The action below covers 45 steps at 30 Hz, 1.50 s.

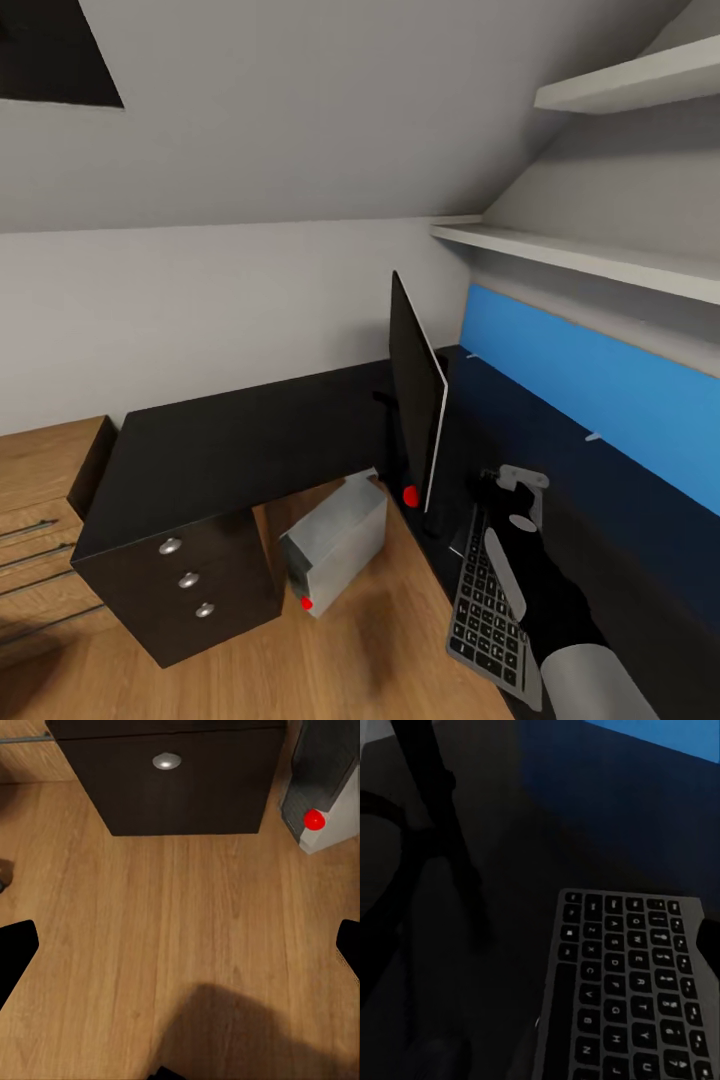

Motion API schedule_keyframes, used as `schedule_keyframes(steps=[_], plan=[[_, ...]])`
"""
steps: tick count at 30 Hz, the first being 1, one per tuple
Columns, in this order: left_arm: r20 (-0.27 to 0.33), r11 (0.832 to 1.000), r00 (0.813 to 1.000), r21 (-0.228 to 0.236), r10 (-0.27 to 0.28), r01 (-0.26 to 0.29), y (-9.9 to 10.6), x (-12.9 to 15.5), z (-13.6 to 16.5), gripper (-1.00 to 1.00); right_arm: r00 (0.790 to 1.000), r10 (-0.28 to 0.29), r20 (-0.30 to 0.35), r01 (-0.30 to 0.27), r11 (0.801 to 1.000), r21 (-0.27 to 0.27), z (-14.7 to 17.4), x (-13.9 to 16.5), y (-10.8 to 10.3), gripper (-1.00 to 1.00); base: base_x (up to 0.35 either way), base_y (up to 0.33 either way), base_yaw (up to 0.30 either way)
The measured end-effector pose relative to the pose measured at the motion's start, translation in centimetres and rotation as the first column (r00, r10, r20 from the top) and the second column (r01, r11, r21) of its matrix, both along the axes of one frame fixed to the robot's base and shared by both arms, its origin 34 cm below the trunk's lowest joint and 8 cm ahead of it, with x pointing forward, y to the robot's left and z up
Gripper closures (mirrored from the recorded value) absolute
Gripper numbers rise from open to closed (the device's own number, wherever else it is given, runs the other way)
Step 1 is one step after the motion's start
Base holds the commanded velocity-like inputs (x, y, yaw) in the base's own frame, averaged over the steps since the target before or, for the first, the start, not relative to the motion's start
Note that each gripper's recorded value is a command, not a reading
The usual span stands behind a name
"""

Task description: In the bedroom, organize the workspace by keeping the computer under the desk, ensuring the monitor is on the desk, placing the keyboard on the desk next to the monitor, placing the mouse on the desk next to the keyboard, moving the folder from the swivel chair onto the desk next to the mouse, stacking the notebook on top of the folder with the pen on top of the notebook, and positioning the swivel chair next to the desk.

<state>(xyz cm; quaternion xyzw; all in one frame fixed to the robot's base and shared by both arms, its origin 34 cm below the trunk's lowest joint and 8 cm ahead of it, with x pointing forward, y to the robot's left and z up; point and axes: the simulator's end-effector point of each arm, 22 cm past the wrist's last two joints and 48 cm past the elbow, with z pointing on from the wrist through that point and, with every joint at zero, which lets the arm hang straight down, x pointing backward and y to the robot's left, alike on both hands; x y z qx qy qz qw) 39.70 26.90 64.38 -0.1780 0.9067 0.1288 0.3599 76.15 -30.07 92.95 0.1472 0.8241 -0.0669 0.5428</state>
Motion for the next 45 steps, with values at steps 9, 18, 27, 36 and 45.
schedule_keyframes(steps=[9,18,27,36,45], plan=[[-0.002,1.0,1.0,0.0,0.0,0.0,0.02,0.0,-0.04,-1.0,1.0,0.005,0.0,-0.005,1.0,0.011,-0.09,0.05,0.75,-1.0,0.08,0.0,0.012],[-0.002,1.0,1.0,0.0,0.0,0.0,0.02,-0.01,-0.04,-1.0,1.0,0.007,0.001,-0.007,1.0,0.014,-0.09,0.07,0.99,-1.0,0.003,0.0,0.233],[-0.002,1.0,1.0,0.001,0.0,0.0,0.07,-0.01,-0.04,-1.0,1.0,0.007,0.001,-0.007,1.0,0.013,-0.09,0.08,0.98,-1.0,0.0,0.0,0.273],[-0.002,1.0,1.0,0.0,0.0,0.0,0.02,-0.01,-0.04,-1.0,1.0,0.006,0.0,-0.006,1.0,0.013,-0.15,0.04,0.97,-1.0,0.0,0.0,0.274],[0.001,1.0,1.0,0.0,-0.002,0.002,-0.03,0.09,0.01,-1.0,1.0,0.005,0.001,-0.005,1.0,0.011,-0.18,0.0,0.84,-1.0,0.0,0.0,0.091]])
